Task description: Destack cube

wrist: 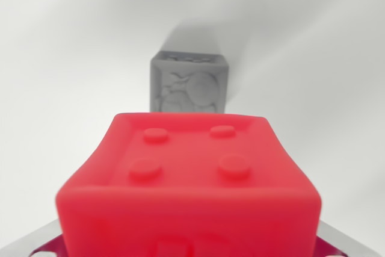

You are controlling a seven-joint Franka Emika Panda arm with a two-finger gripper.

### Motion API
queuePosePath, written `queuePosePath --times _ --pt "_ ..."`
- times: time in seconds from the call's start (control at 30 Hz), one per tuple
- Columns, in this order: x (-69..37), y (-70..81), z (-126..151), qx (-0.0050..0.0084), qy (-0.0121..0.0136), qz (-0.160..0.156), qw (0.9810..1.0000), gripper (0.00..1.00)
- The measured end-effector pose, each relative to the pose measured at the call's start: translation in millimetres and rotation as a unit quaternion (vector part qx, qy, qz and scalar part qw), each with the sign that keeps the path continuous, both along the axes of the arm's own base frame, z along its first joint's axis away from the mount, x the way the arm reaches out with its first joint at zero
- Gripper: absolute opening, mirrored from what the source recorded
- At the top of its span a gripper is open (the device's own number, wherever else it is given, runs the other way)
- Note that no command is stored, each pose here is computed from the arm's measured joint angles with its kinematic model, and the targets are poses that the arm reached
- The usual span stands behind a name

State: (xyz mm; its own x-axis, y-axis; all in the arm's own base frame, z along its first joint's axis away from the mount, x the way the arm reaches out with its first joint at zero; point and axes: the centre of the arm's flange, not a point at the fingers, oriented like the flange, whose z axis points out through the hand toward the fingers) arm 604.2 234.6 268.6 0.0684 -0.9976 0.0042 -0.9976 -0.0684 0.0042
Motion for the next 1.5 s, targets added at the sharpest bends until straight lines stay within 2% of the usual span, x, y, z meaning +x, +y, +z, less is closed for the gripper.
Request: queuePosePath --times 0.23,0.4,0.77,1.27,1.33,1.5 --pt "-6.8 -4.1 -0.6 0.0007 -0.0013 0.023 0.9997 0.0" --pt "-11.5 -7.0 -4.1 0.0007 -0.0006 0.04 0.9992 0.0" --pt "-22.8 -14.0 -9.4 0.0009 -0.0007 0.079 0.9969 0.0" --pt "-38.2 -23.3 -17.2 0.0011 -0.0002 0.132 0.9912 0.0" --pt "-40.8 -24.8 -18.1 0.001 0.0004 0.14 0.9901 0.0" --pt "-46.3 -28.2 -20.4 0.0012 -0.0001 0.16 0.9872 0.0"
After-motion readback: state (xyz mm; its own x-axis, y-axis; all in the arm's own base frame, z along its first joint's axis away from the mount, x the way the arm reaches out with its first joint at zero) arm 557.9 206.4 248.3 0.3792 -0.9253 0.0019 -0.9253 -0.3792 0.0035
